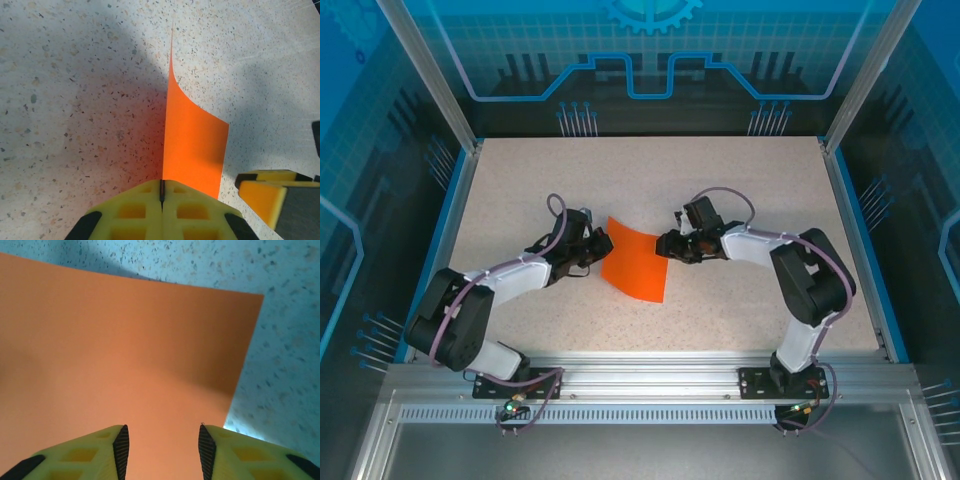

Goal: Fold a paper plane with a square sheet of paper (fold left side to right side)
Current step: Place a square sheet of paper at the center of the table, then first fold in half a square sheet of paper at the center of the table.

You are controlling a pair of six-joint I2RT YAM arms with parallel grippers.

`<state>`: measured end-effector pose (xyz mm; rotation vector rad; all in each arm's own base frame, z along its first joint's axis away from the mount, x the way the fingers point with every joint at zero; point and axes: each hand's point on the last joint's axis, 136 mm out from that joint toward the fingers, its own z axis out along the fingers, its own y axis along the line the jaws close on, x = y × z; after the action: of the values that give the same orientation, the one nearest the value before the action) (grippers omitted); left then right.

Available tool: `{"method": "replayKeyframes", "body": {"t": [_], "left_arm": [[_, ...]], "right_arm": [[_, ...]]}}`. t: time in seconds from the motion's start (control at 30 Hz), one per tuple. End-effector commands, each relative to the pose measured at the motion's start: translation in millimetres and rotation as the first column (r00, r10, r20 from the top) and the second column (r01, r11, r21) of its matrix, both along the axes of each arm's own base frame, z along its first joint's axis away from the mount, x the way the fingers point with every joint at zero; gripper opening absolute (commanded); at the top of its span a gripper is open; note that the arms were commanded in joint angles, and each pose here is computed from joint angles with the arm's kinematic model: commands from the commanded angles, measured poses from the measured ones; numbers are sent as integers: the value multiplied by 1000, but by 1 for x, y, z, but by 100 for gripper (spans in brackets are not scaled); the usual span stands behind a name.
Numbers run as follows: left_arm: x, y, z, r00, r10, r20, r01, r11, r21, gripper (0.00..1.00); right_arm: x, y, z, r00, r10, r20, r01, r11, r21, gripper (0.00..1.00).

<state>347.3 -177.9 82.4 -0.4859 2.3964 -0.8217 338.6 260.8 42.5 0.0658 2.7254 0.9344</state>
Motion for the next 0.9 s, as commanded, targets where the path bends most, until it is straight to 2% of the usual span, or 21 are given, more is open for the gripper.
{"method": "replayKeyframes", "body": {"t": [0.0, 0.13, 0.33, 0.43, 0.53, 0.7, 0.87], "left_arm": [[-3, 0, 5, 1000, 10, 16, -10, 1000, 16, 0], [-3, -12, 13, 999, -39, 31, 39, 999, -8, 0], [-4, -43, 28, 985, -160, 61, 165, 983, -78, 29], [-5, -62, 33, 971, -227, 67, 235, 963, -131, 47], [-7, -81, 34, 956, -287, 57, 292, 942, -166, 57], [-6, -94, 24, 950, -311, 22, 310, 934, -176, 59], [-3, -95, 14, 954, -300, -3, 295, 940, -170, 51]], "right_arm": [[0, 15, -4, 999, 28, -22, -28, 999, 19, 42], [-6, 11, -21, 997, 26, -75, -28, 999, -22, 40], [-18, 2, -42, 990, 22, -140, -36, 995, -96, 40], [-20, 0, -46, 989, 19, -144, -34, 994, -104, 40], [-18, 1, -43, 993, 26, -116, -36, 995, -92, 40], [-8, -2, -16, 1000, 19, -10, -20, 999, -36, 41], [-1, -16, 17, 996, -9, 90, 10, 1000, -10, 46]]}}
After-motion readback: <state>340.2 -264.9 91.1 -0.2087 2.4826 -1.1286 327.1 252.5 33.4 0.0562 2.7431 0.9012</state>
